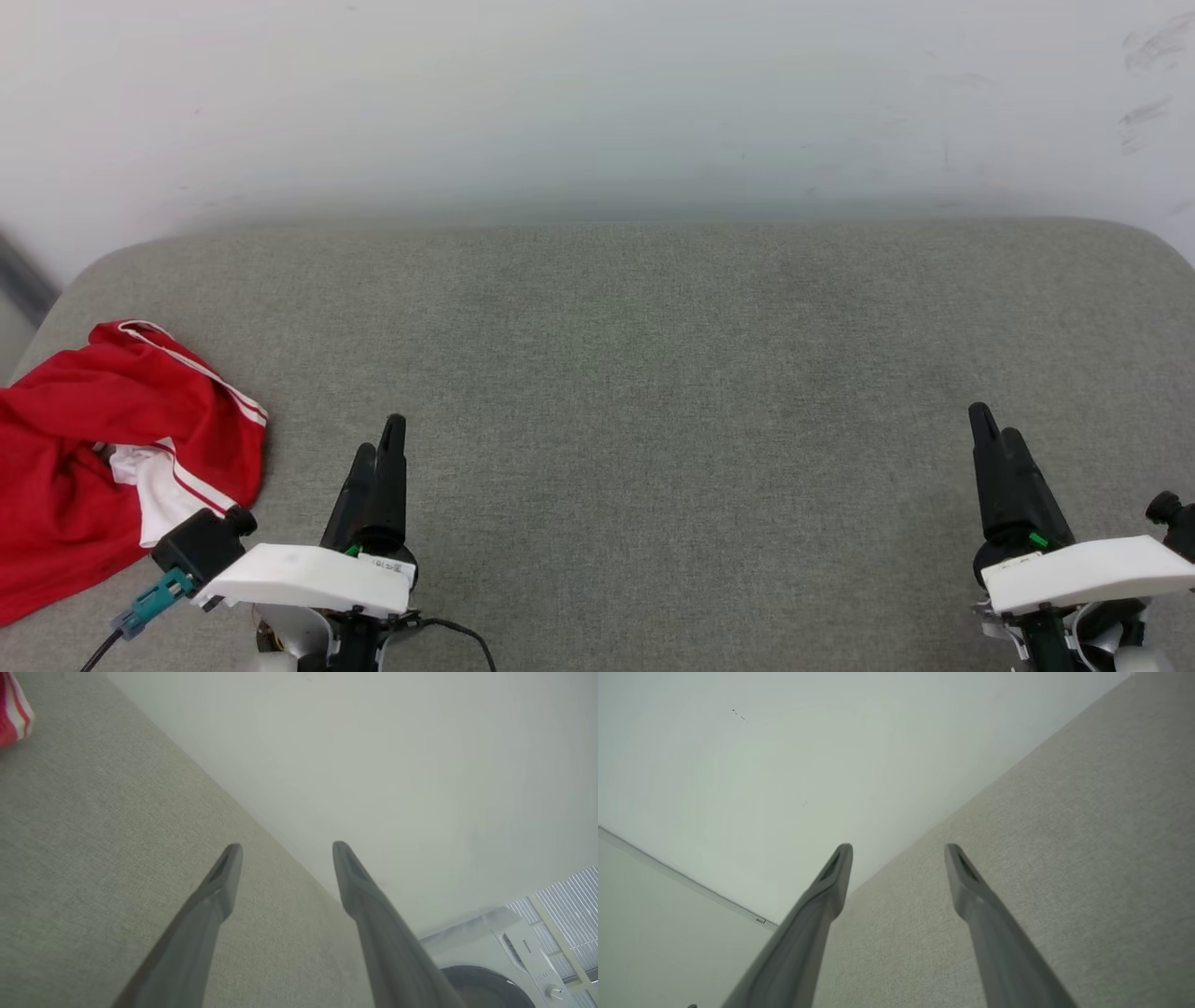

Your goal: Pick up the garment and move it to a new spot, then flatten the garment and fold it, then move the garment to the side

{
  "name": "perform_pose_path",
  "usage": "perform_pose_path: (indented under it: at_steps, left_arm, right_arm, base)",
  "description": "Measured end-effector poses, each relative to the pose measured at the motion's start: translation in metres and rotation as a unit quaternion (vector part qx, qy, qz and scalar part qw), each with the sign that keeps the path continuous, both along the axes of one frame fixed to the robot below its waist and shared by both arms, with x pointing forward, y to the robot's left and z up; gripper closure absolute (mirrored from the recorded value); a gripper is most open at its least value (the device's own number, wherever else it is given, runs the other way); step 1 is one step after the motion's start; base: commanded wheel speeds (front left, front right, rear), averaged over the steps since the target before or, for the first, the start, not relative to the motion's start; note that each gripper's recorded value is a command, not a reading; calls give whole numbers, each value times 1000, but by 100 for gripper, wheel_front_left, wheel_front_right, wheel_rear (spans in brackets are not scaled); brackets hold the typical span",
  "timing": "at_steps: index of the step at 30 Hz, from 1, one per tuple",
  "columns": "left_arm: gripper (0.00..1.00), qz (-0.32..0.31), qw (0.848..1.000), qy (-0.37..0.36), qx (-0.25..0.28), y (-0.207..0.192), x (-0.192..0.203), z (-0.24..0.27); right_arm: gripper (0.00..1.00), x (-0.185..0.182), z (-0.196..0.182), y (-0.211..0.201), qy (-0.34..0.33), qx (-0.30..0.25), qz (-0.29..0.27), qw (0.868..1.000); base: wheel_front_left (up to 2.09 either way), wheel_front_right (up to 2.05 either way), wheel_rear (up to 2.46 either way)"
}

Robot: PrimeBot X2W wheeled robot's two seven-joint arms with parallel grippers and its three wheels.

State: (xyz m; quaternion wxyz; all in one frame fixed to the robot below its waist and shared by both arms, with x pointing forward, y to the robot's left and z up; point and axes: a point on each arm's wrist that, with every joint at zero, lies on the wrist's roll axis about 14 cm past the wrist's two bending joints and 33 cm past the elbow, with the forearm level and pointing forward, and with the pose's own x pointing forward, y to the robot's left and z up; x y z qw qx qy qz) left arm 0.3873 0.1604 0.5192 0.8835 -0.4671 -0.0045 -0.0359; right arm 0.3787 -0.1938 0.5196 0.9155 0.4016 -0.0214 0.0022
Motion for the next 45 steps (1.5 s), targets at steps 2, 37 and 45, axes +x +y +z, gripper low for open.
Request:
perform_pose_path:
  at_steps: [2,37,45]
  left_arm:
    - [0,-2,1000,-1,27,-2,0,0]
    - [0,19,952,-29,303,4,-6,2]
    - [0,25,942,-41,334,4,-7,6]
  right_arm:
    - [0,0,1,1,-1,-22,3,1000]
    - [0,-2,-2,23,8,-264,47,963]
    - [0,-1,-4,21,13,-301,46,952]
  base:
    - [0,0,0]
    - [0,0,0]
    - [0,0,0]
